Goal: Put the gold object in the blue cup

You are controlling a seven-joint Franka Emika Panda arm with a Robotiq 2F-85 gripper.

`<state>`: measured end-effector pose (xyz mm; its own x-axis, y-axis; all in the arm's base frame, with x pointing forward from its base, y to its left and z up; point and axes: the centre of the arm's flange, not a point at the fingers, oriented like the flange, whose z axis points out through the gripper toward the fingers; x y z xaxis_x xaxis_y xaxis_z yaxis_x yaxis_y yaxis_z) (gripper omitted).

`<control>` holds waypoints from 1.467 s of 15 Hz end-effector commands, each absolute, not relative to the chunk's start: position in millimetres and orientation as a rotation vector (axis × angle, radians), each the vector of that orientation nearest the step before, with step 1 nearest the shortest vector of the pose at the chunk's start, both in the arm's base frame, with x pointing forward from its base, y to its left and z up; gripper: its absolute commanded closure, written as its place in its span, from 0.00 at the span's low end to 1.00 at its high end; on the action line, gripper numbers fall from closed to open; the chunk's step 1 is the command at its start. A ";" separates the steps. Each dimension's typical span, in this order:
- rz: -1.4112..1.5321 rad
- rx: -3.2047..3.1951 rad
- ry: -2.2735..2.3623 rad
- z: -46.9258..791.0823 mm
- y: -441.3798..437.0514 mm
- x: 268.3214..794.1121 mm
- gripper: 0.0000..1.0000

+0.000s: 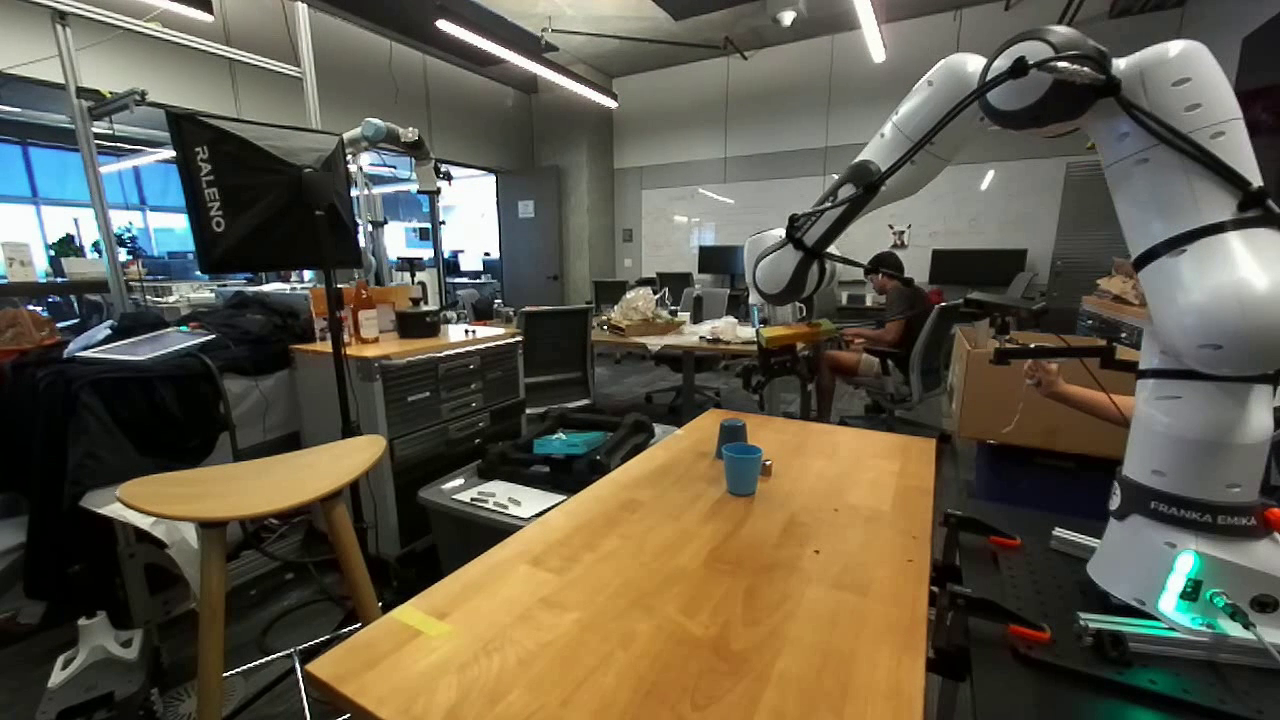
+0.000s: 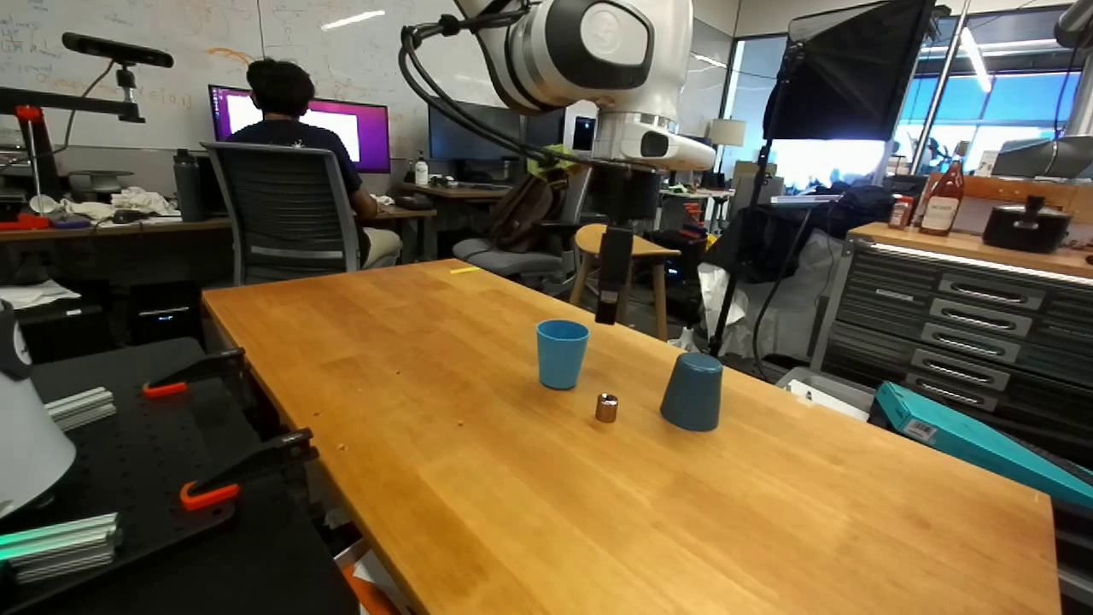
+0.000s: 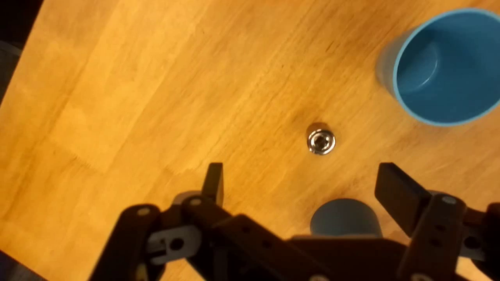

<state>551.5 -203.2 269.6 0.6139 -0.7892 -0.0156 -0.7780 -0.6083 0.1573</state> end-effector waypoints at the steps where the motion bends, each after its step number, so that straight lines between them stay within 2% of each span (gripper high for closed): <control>1: -0.045 2.614 -1.407 250.2 -217.6 577.9 0.00; 11: -0.032 2.527 -1.498 150.8 -190.4 580.0 0.00; 22: 0.003 2.457 -1.550 130.8 -202.0 580.5 0.00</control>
